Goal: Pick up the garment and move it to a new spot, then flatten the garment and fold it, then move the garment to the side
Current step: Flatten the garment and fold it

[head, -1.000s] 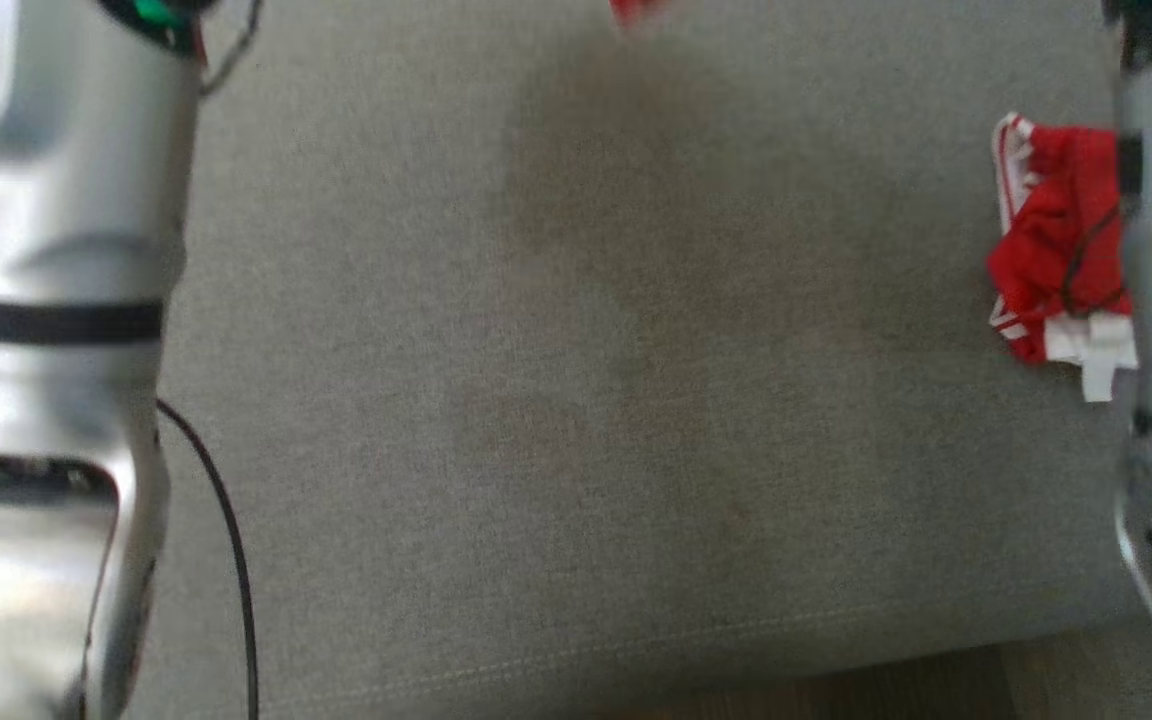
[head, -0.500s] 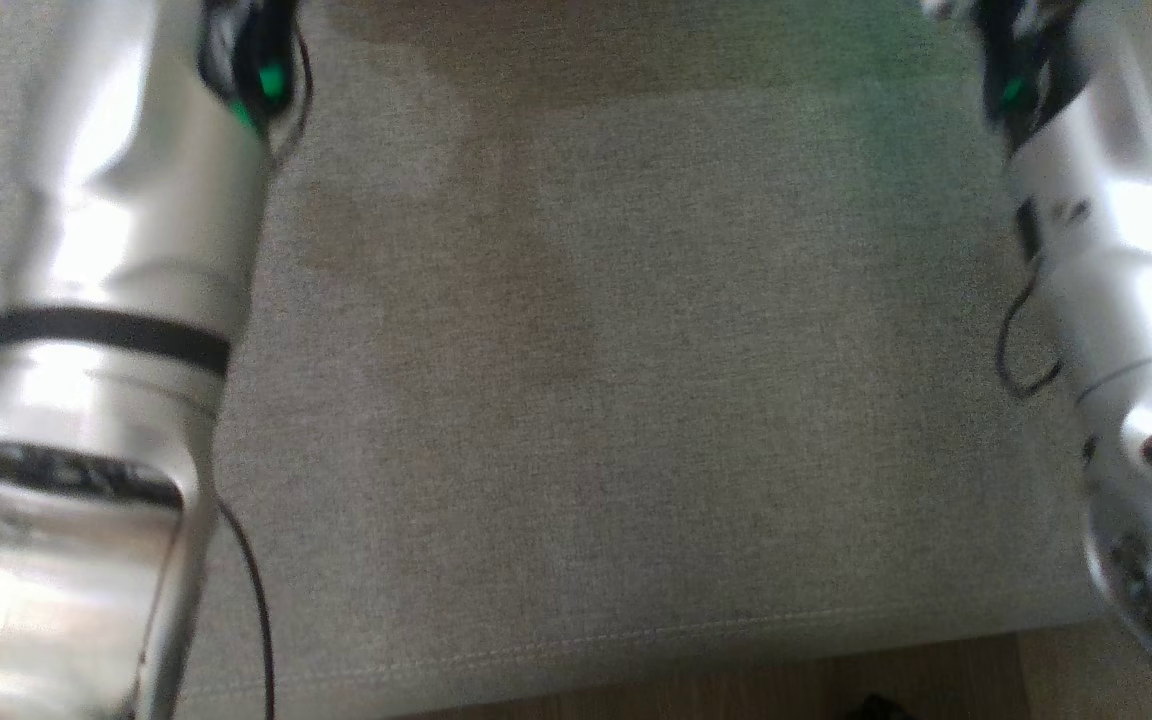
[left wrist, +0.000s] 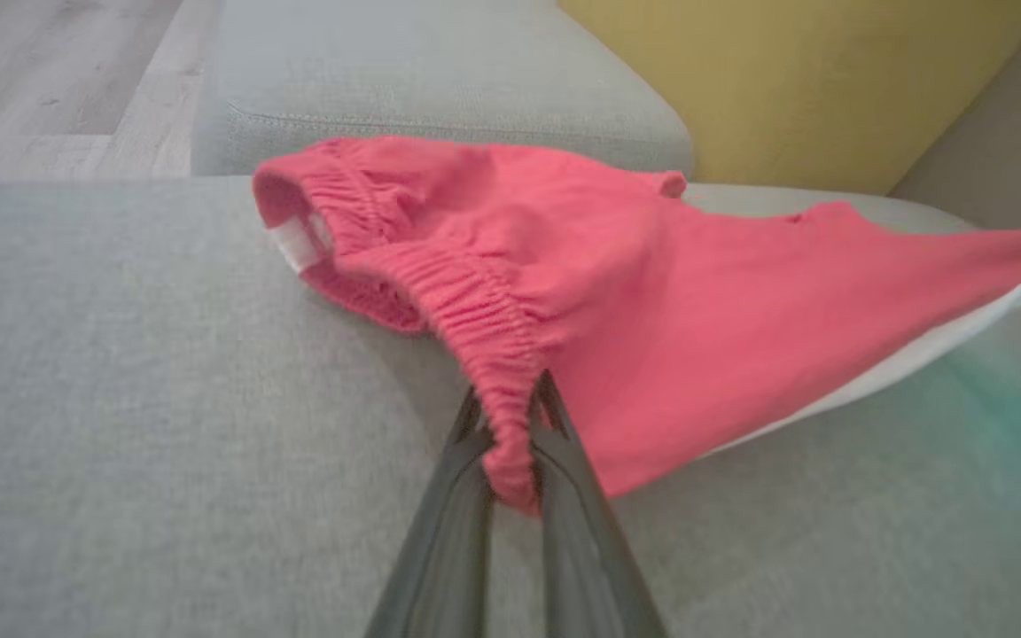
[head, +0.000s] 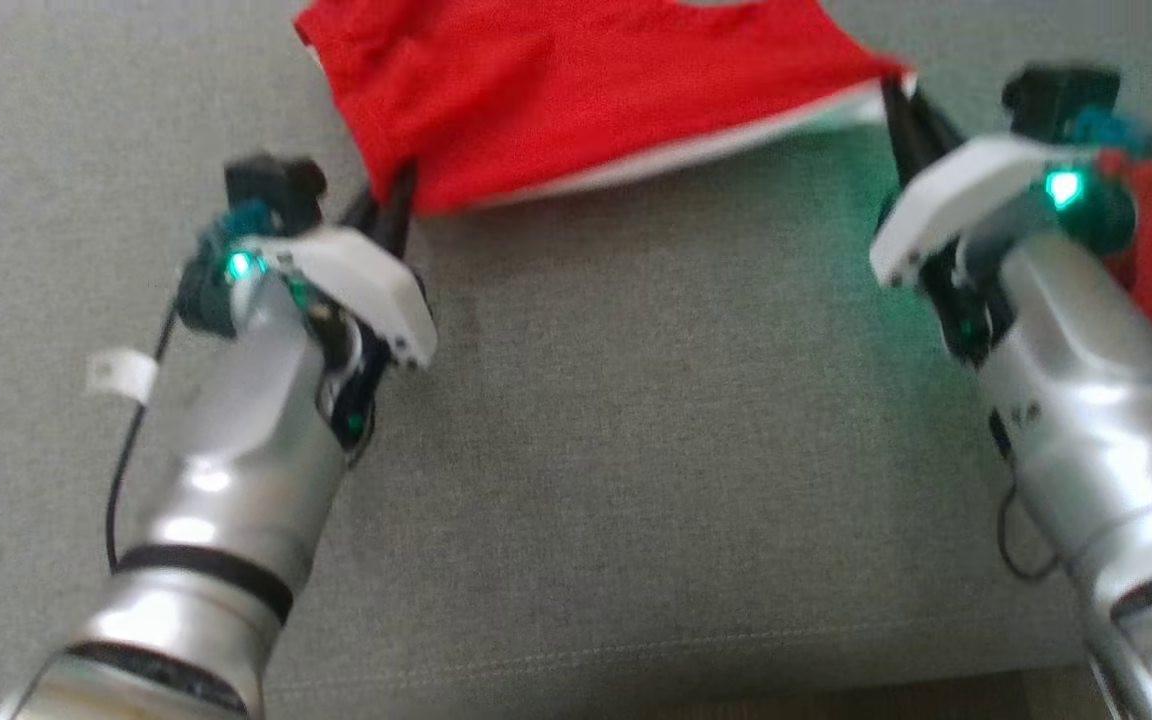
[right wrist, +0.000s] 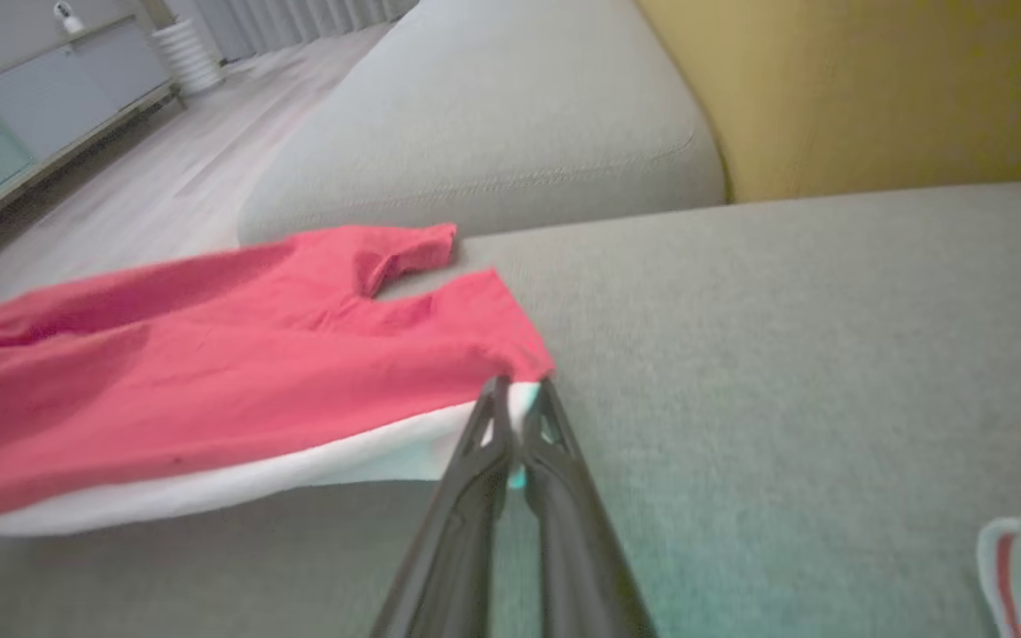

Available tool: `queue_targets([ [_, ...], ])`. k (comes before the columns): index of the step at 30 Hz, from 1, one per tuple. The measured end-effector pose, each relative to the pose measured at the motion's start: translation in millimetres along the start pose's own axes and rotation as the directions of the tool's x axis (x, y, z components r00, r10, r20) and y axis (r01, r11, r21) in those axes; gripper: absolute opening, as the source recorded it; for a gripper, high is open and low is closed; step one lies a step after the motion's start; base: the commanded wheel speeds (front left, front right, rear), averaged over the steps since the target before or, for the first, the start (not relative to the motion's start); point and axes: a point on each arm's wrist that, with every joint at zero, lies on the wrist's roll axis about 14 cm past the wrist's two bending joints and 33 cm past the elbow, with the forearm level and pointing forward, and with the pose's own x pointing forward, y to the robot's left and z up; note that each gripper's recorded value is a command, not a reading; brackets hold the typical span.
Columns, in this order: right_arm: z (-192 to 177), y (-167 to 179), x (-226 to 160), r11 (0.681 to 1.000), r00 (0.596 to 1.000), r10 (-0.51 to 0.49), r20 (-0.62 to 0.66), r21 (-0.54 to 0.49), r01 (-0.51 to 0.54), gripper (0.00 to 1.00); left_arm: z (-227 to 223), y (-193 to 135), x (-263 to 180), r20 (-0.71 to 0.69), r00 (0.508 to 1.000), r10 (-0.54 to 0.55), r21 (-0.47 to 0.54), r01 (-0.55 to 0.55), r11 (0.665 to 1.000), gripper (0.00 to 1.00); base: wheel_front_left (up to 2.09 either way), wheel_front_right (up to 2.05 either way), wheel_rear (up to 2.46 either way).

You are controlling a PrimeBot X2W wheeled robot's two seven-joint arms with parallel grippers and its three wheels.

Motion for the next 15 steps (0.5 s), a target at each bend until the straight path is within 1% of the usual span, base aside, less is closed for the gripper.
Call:
queue_targets([
  [4,-30,-6,-25,1.000,0.996,0.001,-0.090,-0.010,-0.002,0.00,-12,-13,-19,-0.020,0.999,-0.026,0.021,0.027,0.999,0.00,0.00,0.00,0.00],
  [8,-55,-15,-51,1.000,0.985,-0.008,-0.171,-0.016,0.006,0.00,-19,-31,-36,-0.037,0.996,-0.081,0.100,0.085,0.991,0.00,0.00,0.00,0.00],
  [11,-66,-18,-68,1.000,0.981,-0.011,-0.196,0.009,0.013,0.00,-30,-39,-50,-0.061,0.992,-0.111,0.134,0.118,0.984,0.00,0.00,0.00,0.00],
  [15,-70,-23,-88,1.000,0.979,-0.015,-0.202,0.019,0.020,0.00,-53,-52,-72,-0.108,0.985,-0.138,0.138,0.152,0.979,0.00,0.00,0.00,0.00],
])
